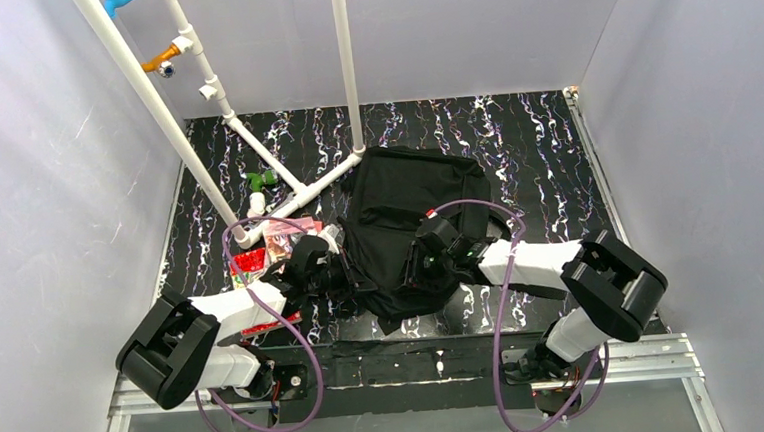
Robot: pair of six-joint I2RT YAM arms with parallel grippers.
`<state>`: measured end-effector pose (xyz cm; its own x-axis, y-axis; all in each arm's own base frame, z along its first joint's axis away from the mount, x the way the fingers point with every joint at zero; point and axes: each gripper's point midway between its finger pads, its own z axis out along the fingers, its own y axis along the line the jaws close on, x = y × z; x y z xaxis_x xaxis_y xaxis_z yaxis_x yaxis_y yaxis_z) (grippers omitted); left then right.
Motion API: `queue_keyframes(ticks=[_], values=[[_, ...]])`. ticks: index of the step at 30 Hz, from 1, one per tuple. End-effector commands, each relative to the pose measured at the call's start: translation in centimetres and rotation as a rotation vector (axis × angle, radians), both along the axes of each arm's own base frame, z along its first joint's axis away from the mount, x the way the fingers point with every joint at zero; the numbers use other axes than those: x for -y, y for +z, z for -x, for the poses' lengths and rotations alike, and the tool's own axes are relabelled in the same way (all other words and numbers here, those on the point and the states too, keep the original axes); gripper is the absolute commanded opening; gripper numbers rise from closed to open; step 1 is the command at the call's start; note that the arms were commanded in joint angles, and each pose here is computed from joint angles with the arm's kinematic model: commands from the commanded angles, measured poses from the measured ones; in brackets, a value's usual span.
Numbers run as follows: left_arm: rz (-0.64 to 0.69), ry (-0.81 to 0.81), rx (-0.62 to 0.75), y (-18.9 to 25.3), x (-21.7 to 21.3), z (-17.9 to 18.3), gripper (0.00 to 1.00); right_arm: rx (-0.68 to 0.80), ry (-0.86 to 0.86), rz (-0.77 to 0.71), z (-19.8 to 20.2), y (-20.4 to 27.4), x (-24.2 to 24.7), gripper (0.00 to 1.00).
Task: Pack the student bag
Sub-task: Unzip the student bag at the center of the board.
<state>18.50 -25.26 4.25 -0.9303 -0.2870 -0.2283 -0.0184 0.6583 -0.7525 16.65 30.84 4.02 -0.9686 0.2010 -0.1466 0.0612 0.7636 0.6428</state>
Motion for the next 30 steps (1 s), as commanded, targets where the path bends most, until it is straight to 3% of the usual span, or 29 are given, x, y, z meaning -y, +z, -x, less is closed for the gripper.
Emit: queue_keyframes(ticks=[1, 3, 5, 6, 12, 16, 20, 25, 30], values=[[-0.039, -0.019, -0.048, -1.6, -0.6, 1.7, 0.00, 0.056, -0.020, 0.135, -0.8, -2.0, 0.3, 0.40], [-0.039, -0.019, -0.047, -1.6, -0.7, 1.8, 0.00, 0.100, -0.044, 0.197, -1.4, -2.6, 1.2, 0.30], [-0.036, -0.015, -0.044, -1.6, -0.8, 1.9, 0.00, 0.132, -0.053, 0.242, -1.8, -2.8, 2.0, 0.04], [-0.034, -0.015, -0.041, -1.5, -0.8, 1.9, 0.00, 0.154, -0.057, 0.264, -2.1, -2.5, 2.5, 0.01], [-0.043, 0.047, -0.035, -1.5, -1.7, 1.7, 0.00, 0.484, -0.178, 0.452, -5.6, 3.7, 9.1, 0.01], [-0.056, 0.096, -0.039, -1.1, -2.4, 1.2, 0.00, 0.616, -0.355, 0.445, -6.3, 8.1, 15.0, 0.01], [-0.057, 0.169, -0.034, 0.0, -3.6, -0.1, 0.00, 0.614, -0.436, 0.466, -6.5, 7.8, 19.2, 0.01], [-0.069, 0.231, -0.009, 1.7, -5.0, -1.1, 0.00, 0.579, -0.487, 0.631, -7.6, 6.9, 23.3, 0.01], [-0.101, 0.173, -0.010, 2.3, -5.1, -0.5, 0.00, 0.558, -0.515, 0.657, -10.8, 6.5, 25.1, 0.01]])
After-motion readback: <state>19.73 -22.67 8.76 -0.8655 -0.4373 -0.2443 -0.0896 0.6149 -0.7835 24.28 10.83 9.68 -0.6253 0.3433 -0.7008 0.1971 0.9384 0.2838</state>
